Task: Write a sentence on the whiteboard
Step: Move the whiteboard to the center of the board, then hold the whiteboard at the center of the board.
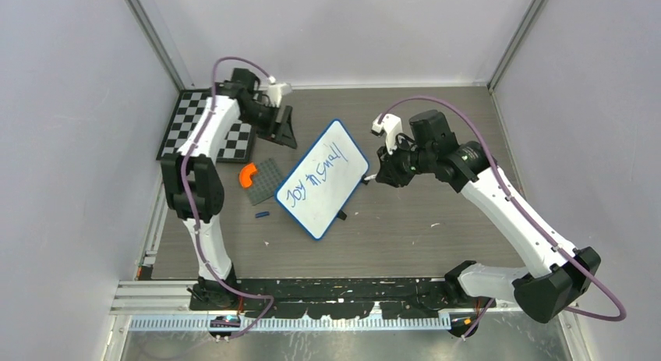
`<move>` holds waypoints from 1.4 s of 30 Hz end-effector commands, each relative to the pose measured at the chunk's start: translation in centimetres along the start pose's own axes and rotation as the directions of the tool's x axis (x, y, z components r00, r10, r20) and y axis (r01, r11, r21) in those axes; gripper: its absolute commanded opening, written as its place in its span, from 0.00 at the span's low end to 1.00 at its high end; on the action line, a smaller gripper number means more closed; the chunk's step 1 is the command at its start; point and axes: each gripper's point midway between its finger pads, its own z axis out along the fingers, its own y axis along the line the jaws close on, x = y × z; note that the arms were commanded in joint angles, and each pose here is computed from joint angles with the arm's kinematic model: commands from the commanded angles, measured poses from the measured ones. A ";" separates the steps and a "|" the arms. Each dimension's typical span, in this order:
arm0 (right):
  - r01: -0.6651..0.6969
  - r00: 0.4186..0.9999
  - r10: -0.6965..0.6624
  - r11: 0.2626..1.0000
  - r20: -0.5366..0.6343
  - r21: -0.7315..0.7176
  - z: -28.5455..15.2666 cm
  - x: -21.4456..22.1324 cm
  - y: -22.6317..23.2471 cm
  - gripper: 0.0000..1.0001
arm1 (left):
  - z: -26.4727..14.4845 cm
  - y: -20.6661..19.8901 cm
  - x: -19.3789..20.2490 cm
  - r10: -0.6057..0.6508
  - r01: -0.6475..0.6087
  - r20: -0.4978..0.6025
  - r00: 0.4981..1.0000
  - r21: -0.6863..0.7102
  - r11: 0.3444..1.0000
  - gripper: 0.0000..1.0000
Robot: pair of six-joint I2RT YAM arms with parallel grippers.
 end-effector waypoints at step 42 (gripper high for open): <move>0.389 0.894 -0.367 0.920 0.256 -0.043 10.7 -0.3 7.2 0.00 | 5.3 -9.2 0.9 0.219 -0.159 -0.202 0.955 0.276 0.948 0.00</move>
